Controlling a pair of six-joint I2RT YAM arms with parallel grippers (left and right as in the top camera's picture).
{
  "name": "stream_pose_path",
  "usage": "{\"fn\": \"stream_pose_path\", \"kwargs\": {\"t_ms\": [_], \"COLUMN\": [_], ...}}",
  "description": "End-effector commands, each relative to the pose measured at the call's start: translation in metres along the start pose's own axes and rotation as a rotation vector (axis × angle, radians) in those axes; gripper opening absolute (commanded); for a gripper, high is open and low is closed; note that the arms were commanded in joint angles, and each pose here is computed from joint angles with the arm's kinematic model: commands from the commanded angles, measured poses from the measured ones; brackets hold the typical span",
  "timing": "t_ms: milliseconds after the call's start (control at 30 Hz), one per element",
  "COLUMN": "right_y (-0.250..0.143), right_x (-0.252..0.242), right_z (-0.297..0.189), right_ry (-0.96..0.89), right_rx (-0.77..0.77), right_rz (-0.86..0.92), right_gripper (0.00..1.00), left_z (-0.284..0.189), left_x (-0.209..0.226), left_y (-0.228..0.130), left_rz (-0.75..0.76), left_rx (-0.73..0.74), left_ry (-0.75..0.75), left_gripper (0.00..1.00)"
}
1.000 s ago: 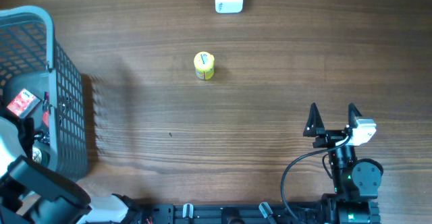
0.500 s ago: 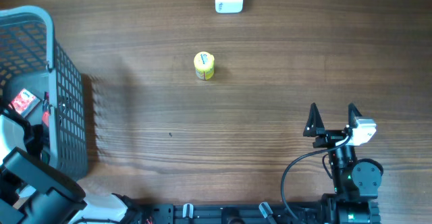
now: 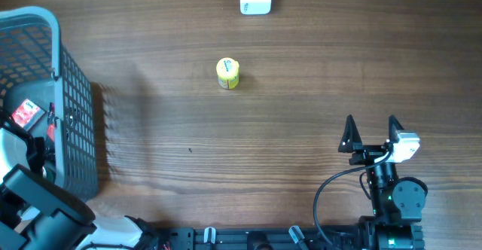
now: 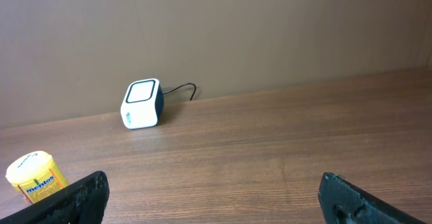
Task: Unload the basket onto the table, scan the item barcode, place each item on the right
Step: 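Return the left gripper to the basket and grasp the round tin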
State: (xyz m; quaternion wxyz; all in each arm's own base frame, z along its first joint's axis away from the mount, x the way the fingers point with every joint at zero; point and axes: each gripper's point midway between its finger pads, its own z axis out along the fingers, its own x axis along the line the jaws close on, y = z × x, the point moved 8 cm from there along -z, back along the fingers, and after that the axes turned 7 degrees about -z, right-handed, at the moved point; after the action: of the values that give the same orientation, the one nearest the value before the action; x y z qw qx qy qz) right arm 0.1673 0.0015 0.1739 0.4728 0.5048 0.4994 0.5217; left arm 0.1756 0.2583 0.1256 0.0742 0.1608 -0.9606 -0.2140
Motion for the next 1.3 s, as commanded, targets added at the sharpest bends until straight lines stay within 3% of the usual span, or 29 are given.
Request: {"fn": "stream_pose_path", "kwargs": {"t_ms": [0, 567, 800, 900, 1267], "right_y": [0.001, 0.001, 0.001, 0.001, 0.001], "right_x": [0.0, 0.0, 0.0, 0.0, 0.0], "right_z": [0.0, 0.0, 0.0, 0.0, 0.0], "right_ry": [-0.002, -0.002, -0.002, -0.002, -0.002], "right_rx": [-0.006, -0.007, -0.006, -0.006, -0.006], "right_rz": [0.008, 0.008, 0.008, 0.008, 0.008], "right_gripper": [1.0, 1.0, 1.0, 1.0, 1.0], "left_z": [0.013, 0.026, 0.037, 0.044, 0.046], "left_x": [0.001, -0.006, -0.008, -0.008, -0.011], "left_y": [-0.005, -0.008, -0.013, -0.017, -0.019], "left_rz": [0.026, 0.026, 0.038, 0.048, 0.038], "left_rx": [-0.008, -0.006, 0.011, 0.023, 0.047], "left_ry": [0.047, 0.049, 0.069, 0.088, 0.068], "left_gripper": [1.0, 0.98, 0.88, 0.76, 0.71]}}
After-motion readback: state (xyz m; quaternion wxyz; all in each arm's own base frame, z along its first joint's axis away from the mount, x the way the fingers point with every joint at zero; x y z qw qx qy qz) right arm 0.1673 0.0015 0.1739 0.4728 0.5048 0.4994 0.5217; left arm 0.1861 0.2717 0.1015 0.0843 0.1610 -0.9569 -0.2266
